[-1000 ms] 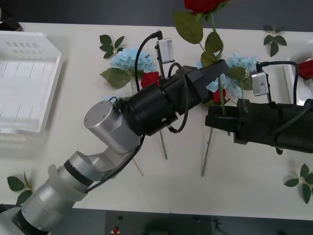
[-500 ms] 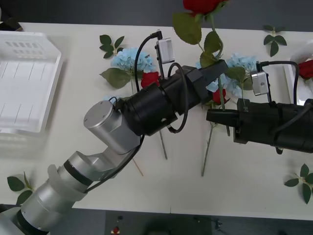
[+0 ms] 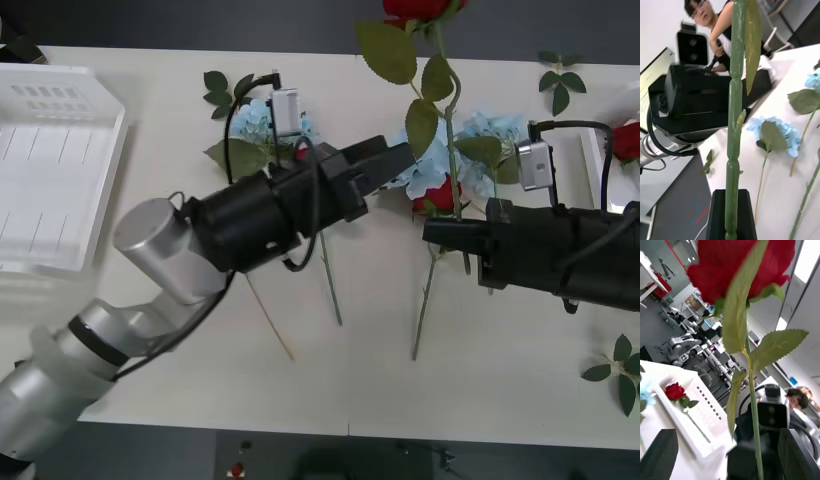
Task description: Put the red flowers into the right box and the blue flowers into the left box
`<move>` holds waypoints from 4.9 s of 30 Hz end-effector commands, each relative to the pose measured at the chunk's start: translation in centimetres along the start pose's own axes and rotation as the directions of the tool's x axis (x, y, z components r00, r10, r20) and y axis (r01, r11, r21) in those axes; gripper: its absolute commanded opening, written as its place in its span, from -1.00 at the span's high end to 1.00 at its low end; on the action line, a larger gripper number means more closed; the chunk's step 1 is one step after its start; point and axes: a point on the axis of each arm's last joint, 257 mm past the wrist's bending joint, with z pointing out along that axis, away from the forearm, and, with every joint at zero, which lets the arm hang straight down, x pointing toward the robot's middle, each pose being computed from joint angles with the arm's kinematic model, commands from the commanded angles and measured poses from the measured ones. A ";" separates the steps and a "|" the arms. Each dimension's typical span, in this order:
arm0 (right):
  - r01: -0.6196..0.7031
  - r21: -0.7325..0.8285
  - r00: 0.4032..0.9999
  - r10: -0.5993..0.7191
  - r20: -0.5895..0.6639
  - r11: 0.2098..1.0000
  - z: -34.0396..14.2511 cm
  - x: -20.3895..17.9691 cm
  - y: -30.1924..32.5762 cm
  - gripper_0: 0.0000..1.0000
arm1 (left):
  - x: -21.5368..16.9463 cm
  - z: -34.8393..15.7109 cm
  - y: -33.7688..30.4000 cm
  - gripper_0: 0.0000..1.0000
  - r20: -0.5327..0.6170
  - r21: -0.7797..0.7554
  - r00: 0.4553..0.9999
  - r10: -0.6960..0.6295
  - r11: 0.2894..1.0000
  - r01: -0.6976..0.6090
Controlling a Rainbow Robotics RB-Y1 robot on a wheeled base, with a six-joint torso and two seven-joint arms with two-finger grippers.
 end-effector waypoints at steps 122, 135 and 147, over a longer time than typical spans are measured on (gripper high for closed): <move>-0.158 0.790 0.974 0.227 0.024 0.593 -5.5 -1.5 -34.4 1.00 | -27.6 -37.0 14.4 1.00 -0.475 -0.877 0.879 0.038 -0.107 -0.469; -0.257 0.745 0.959 0.255 0.121 0.615 -5.3 -3.8 -33.5 1.00 | -29.5 -47.1 15.9 0.71 -0.513 -0.844 0.856 0.063 -0.222 -0.489; -0.381 0.589 0.923 0.332 0.195 0.713 -11.7 -13.0 -26.8 1.00 | -27.4 -45.3 16.7 -0.76 -0.520 -0.851 0.853 0.043 -0.115 -0.513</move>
